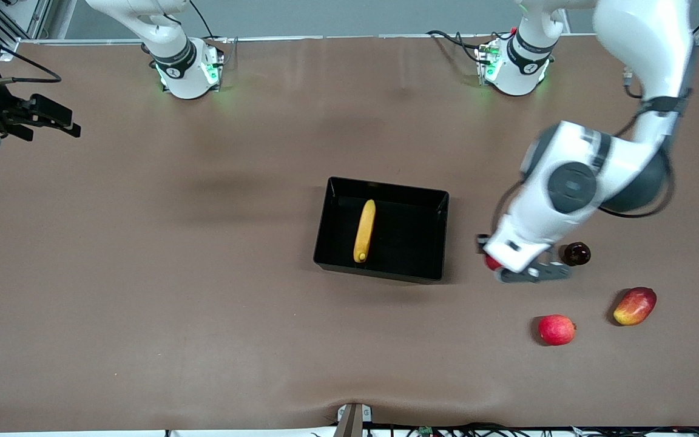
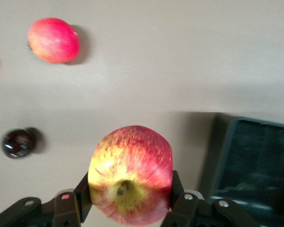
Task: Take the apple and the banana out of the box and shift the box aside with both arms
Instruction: 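Carry the red apple with the left gripper to the mango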
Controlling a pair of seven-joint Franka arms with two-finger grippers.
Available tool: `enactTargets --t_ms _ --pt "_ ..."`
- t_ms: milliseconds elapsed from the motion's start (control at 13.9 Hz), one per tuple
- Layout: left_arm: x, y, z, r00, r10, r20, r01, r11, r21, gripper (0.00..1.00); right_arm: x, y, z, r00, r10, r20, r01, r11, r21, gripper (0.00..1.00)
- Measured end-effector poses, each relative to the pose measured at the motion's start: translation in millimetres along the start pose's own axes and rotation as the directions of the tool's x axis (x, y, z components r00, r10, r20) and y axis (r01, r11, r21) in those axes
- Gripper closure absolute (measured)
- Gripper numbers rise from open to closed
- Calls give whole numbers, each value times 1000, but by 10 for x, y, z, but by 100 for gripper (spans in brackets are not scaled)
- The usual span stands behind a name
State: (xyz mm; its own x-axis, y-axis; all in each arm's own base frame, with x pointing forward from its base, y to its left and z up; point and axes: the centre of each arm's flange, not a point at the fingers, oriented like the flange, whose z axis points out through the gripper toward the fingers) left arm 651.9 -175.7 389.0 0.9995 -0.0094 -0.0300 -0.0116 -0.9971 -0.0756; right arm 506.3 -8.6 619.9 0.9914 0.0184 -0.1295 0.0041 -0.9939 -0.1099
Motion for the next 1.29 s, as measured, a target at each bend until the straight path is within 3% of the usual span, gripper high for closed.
enactTargets --t_ms 288,576,719,1295 --pt "213 -986 350 992 117 38 -117 993 17 35 5 1 -5 1000 0 -5 0 1000 0 0" --pt "401 -1843 827 977 215 9 -215 972 93 35 15 -5 -24 1000 -1 -11 1 1000 -1 0" --pt "451 -2169 1123 967 255 -6 -254 964 84 35 52 -9 -26 1000 -2 -12 2 1000 -1 0" --pt "581 -2536 1942 962 250 -107 -248 968 35 35 159 -12 6 999 -39 -6 39 999 -1 0"
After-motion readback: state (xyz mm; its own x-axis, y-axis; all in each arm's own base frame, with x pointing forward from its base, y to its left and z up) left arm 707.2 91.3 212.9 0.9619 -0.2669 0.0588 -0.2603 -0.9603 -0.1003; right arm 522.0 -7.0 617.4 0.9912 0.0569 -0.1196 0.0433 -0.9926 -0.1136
